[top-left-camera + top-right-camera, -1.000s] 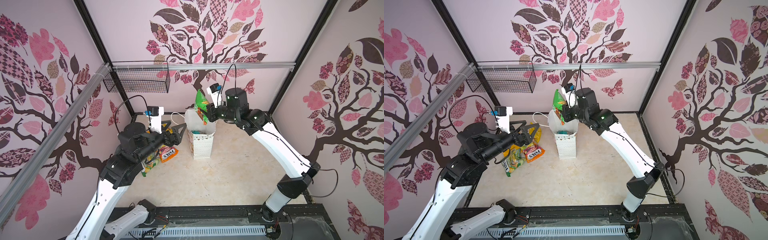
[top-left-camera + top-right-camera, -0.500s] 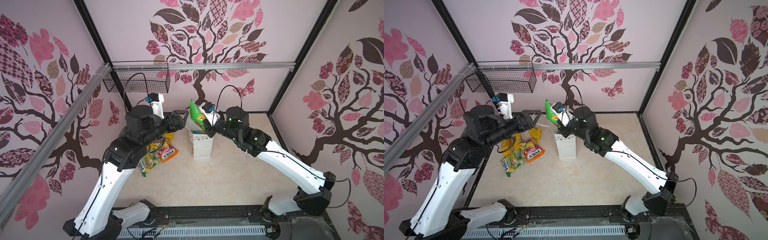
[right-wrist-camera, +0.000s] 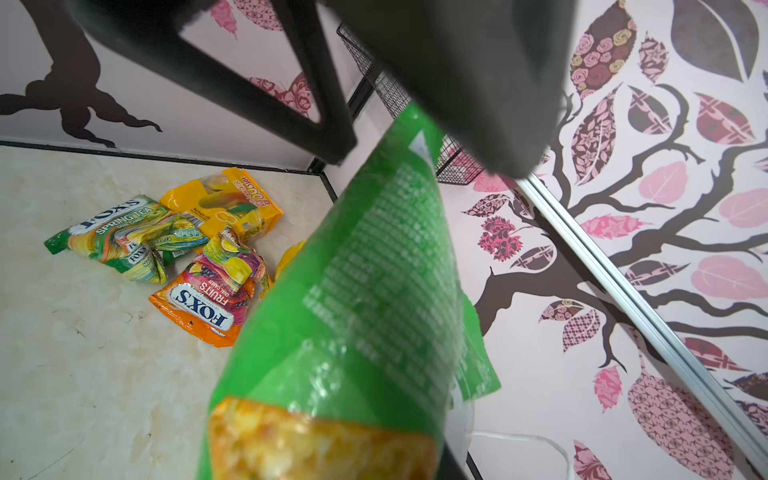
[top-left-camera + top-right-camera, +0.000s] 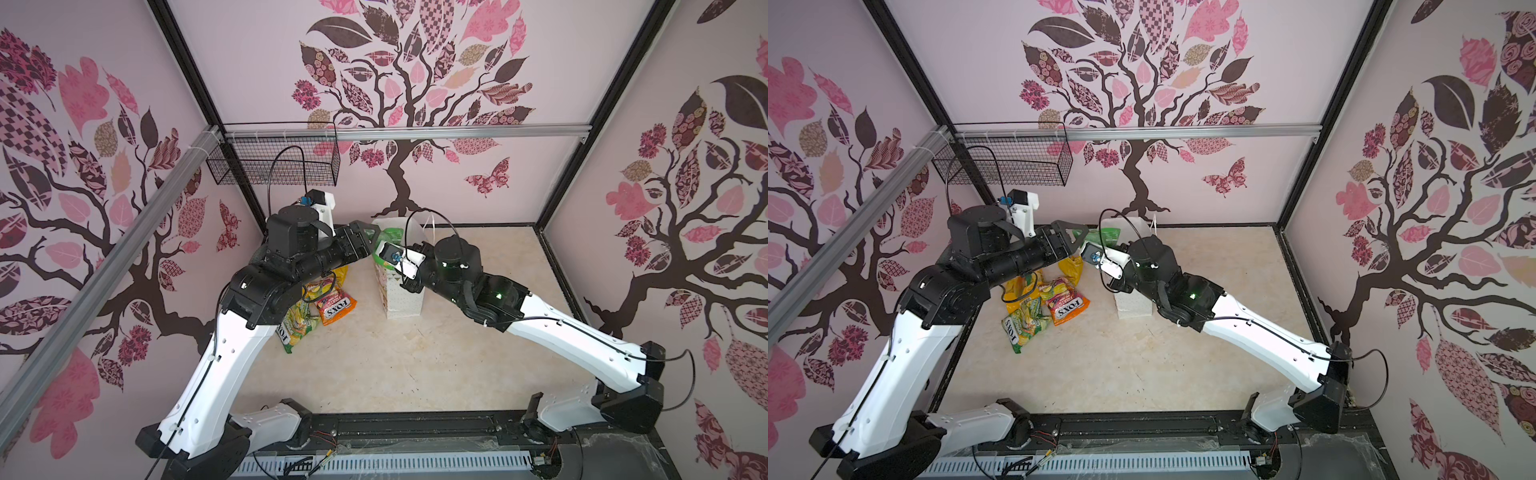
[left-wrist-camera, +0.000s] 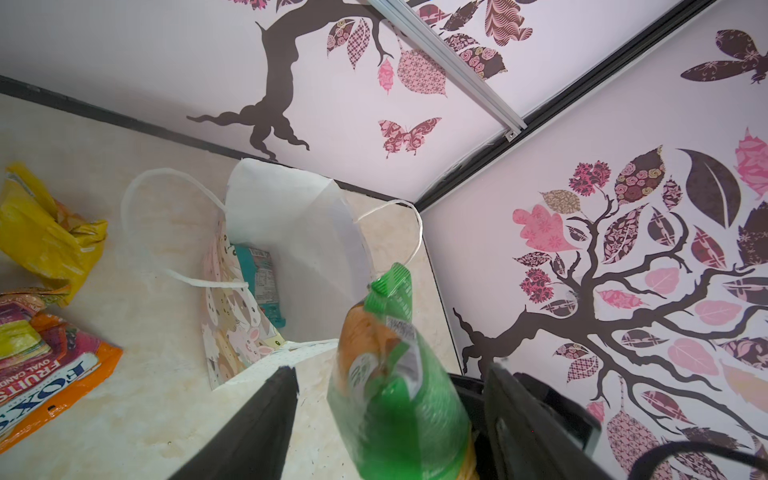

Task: Take the snacks out of the paper bag
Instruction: 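Grasp the raised green chip bag with the left gripper beside the right gripper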

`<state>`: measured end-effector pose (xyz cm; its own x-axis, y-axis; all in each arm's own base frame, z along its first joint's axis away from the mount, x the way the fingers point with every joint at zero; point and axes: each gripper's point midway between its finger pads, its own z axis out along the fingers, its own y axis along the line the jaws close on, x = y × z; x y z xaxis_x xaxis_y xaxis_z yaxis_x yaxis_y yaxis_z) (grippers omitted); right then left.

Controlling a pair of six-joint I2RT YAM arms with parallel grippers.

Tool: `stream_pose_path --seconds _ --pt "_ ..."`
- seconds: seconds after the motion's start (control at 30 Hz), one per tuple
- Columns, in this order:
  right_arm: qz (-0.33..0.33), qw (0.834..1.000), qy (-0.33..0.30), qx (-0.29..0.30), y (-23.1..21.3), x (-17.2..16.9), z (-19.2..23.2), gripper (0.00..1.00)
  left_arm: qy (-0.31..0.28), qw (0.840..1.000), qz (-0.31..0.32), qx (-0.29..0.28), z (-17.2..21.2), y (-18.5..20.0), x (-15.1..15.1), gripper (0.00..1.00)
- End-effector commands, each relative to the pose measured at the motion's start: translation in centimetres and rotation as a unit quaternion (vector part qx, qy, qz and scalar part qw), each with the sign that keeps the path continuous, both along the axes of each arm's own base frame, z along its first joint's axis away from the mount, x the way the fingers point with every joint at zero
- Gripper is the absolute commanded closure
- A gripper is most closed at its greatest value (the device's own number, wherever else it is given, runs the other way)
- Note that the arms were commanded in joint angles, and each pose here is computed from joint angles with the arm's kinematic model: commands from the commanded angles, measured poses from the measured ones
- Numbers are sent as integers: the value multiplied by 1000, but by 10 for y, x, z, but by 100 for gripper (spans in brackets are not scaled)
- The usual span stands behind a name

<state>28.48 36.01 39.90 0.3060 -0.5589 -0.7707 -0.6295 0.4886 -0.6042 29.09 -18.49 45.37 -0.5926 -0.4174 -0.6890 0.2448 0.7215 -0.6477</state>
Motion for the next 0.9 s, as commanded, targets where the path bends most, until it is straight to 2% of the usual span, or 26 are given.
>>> stream_pose_path --seconds 0.0,0.2,0.27,0.33,0.47,0.57,0.67,0.77,0.87 --pt "7 1000 -28 6 3 -6 9 96 8 1000 2 -14 -7 -1 3 33" --pt "19 999 -32 23 6 -12 13 92 8 999 -38 -39 -10 -16 2 57" --pt "6 999 -33 18 5 -8 11 92 10 998 -53 -43 -11 -21 0 61" --pt "-9 999 -35 12 4 -2 9 93 18 997 -61 -40 -17 -24 -1 59" --pt "-16 999 -45 21 1 -1 15 93 35 998 -49 -23 -31 -20 0 44" --pt "-7 999 -46 26 3 -4 18 92 40 998 -50 -21 -37 -21 1 44" --pt "-7 999 -45 30 2 -4 19 92 49 997 -62 -18 -43 -26 2 52" --pt "-4 999 -42 30 3 -5 17 90 51 996 -66 -18 -44 -28 4 64" --pt "-4 999 -39 30 3 -5 16 82 36 997 -69 -17 -38 -29 4 78"
